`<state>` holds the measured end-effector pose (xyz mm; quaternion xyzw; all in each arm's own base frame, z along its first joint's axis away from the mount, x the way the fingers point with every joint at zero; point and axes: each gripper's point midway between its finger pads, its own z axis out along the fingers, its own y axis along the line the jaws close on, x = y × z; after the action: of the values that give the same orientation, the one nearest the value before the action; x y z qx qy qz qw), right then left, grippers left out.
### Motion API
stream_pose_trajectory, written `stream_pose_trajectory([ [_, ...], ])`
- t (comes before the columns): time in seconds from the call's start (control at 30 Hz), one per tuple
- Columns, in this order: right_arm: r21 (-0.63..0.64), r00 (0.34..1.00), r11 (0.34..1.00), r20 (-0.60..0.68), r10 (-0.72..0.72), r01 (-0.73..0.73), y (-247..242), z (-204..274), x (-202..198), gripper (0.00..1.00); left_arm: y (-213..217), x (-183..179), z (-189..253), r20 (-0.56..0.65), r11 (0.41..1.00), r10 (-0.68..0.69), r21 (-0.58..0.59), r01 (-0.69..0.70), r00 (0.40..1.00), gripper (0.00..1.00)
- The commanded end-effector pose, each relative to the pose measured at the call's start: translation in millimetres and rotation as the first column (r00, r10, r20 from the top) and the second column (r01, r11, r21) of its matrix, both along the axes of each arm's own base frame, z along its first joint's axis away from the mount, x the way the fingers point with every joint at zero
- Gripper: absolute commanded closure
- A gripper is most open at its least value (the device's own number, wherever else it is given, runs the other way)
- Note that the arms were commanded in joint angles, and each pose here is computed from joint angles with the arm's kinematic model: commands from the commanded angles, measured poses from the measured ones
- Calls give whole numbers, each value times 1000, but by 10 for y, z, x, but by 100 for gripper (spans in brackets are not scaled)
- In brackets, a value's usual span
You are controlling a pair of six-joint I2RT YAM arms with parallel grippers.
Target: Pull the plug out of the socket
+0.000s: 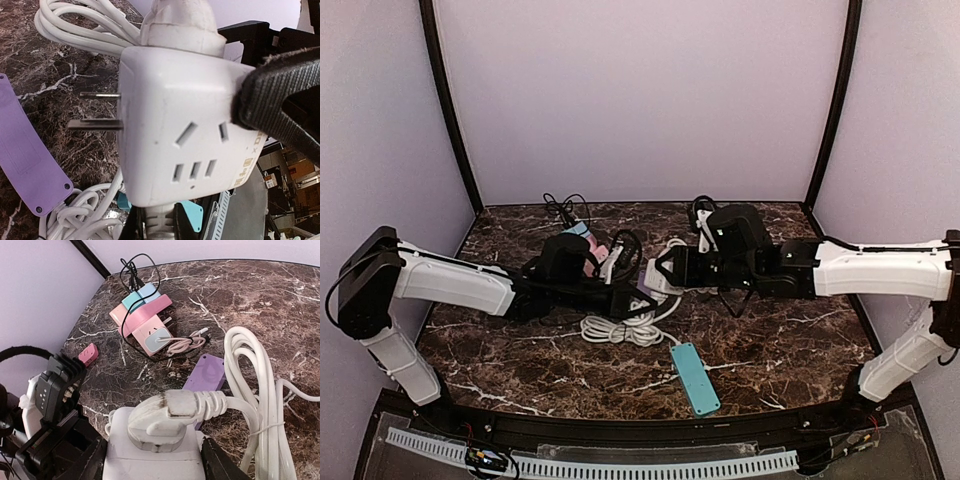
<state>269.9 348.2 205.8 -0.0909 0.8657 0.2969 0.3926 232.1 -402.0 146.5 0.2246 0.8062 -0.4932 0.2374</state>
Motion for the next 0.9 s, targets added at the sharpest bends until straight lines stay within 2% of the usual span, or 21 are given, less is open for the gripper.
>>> stream_pose_trajectory([
  [0.0,-9,973,1000,232,14,-12,-217,506,173,100,281,-56,-126,-73,998,-6,58,11,997,99],
  [0.13,-7,971,1000,238,-2,4,-267,536,176,100,295,-39,-112,-69,998,0,58,4,998,99],
  [0.23,-21,984,999,173,-37,41,-291,470,198,99,292,-16,-109,-68,998,10,59,-6,998,99],
  [0.3,-22,991,998,123,-52,55,-261,436,217,90,291,8,-103,-68,998,24,57,-20,997,99],
  [0.33,-19,994,998,98,-53,55,-245,412,210,82,289,24,-83,-69,998,34,50,-30,997,99],
  [0.43,-8,998,998,27,-56,56,-220,331,164,51,290,68,-55,-63,998,60,40,-58,996,99],
  [0.47,-5,998,998,8,-57,57,-223,306,144,37,285,81,-33,-60,997,66,33,-64,996,99],
  [0.53,-3,998,998,-28,-62,62,-242,259,106,24,281,108,-11,-54,997,78,27,-77,995,99],
  [0.7,-24,990,998,-133,-56,53,-297,119,-19,5,276,141,-9,-49,996,91,20,-90,995,99],
  [0.87,2,966,1000,-257,-12,13,-281,-10,-217,1,268,134,-17,-49,996,86,17,-85,995,99],
])
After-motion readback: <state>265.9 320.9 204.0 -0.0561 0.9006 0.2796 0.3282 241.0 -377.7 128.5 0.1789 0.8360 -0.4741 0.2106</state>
